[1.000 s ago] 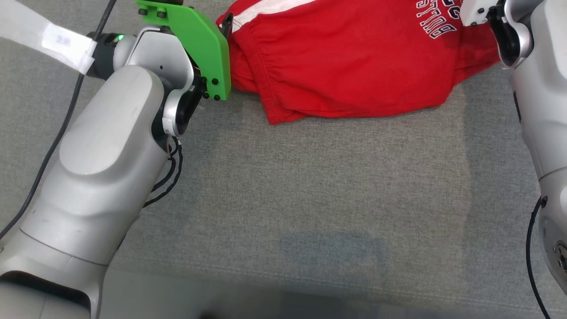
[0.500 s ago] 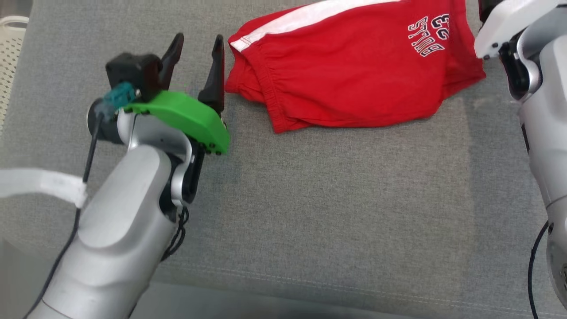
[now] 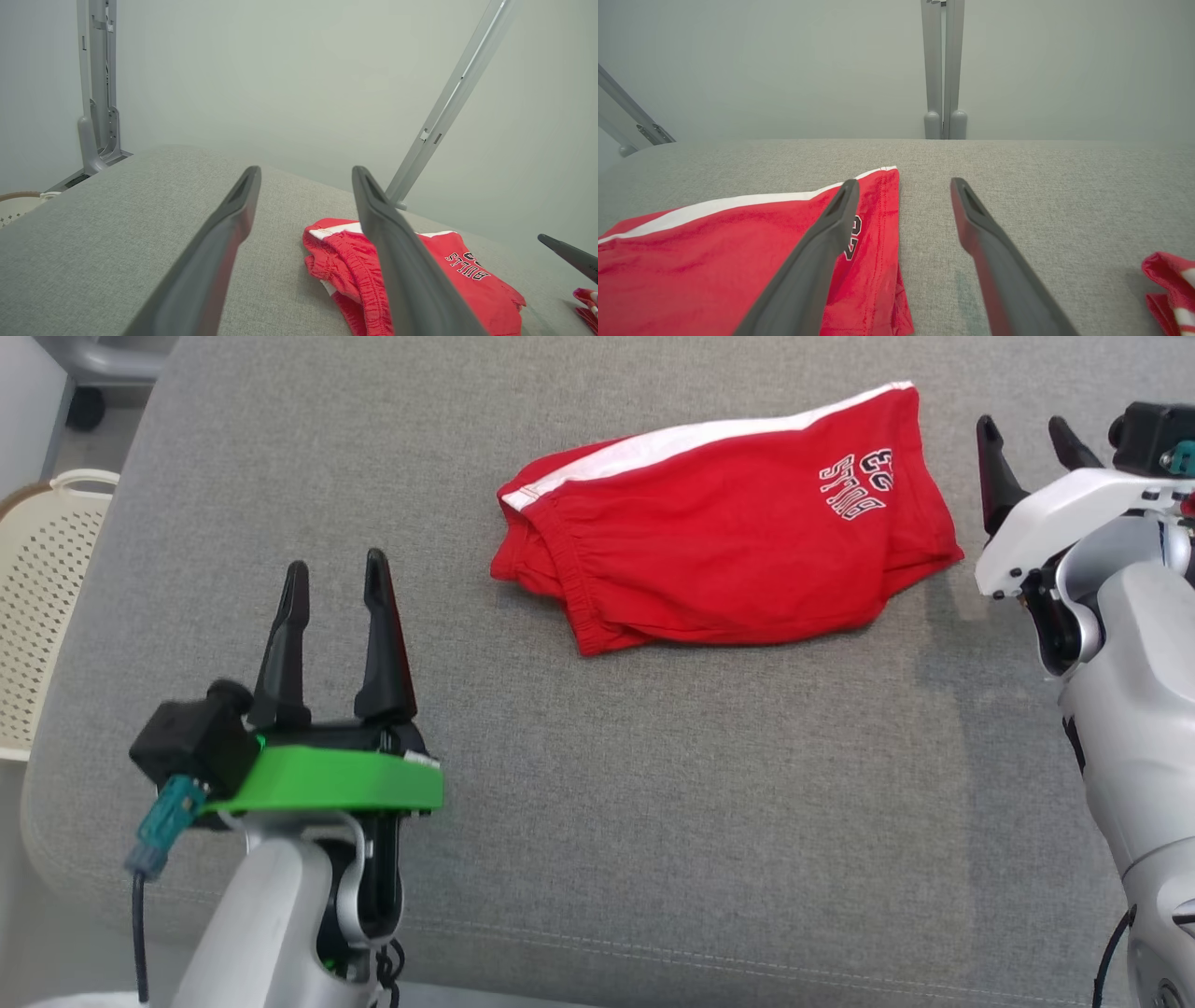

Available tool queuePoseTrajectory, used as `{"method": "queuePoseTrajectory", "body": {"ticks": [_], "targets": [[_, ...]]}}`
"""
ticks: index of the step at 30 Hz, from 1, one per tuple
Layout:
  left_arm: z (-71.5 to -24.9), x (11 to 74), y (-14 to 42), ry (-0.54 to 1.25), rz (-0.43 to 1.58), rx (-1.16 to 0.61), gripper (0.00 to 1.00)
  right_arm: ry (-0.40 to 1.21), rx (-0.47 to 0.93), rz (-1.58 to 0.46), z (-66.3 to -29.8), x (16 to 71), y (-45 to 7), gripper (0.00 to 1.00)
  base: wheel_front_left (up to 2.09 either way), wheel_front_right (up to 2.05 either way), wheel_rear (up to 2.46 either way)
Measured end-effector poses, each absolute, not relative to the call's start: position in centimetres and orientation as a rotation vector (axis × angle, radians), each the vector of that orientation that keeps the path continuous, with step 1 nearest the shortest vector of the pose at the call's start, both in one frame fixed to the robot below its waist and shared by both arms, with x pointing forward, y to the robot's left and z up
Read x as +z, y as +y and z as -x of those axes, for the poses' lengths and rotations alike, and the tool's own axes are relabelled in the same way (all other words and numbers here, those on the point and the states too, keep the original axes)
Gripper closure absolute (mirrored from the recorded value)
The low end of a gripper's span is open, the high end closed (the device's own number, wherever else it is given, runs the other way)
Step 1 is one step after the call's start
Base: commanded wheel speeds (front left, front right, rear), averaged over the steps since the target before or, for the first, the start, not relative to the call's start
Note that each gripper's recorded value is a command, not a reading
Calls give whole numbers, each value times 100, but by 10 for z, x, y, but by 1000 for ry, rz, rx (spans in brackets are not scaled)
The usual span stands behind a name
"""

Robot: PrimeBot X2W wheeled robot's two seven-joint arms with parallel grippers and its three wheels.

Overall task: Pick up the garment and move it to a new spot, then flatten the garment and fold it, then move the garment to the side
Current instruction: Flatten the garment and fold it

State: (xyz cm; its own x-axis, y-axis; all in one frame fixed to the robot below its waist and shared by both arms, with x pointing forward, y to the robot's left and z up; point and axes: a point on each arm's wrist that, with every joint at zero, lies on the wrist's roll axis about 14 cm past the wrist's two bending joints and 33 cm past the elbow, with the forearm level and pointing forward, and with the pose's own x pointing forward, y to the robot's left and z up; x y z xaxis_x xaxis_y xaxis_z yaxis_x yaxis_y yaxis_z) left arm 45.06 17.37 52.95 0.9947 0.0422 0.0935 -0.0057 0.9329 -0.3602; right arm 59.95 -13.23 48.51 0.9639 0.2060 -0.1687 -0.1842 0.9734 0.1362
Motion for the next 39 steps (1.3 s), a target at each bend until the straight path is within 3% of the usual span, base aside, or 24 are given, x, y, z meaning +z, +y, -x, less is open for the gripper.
{"method": "queuePoseTrajectory", "body": {"ticks": [10,14,32,33,34,35,36,39], "targets": [[-397,534,185,-165,329,48,0,229,156,-127,-577,480,-146,0,0,0,0],[-379,506,184,-81,289,56,0,276,143,-128,-576,463,-148,0,0,0,0],[-368,480,190,-1,290,105,0,479,192,-138,-566,391,-112,0,0,0,0],[-368,480,189,-1,291,103,0,485,189,-139,-565,390,-113,7,0,0,0],[-367,479,188,3,293,102,0,488,187,-138,-564,389,-113,37,0,0,0],[-367,478,188,6,293,103,0,491,187,-135,-563,389,-113,83,0,0,0],[-366,478,187,8,293,102,0,495,186,-135,-563,388,-113,100,0,0,0],[-366,477,186,12,295,100,0,500,188,-131,-561,388,-113,100,0,0,0]]}}
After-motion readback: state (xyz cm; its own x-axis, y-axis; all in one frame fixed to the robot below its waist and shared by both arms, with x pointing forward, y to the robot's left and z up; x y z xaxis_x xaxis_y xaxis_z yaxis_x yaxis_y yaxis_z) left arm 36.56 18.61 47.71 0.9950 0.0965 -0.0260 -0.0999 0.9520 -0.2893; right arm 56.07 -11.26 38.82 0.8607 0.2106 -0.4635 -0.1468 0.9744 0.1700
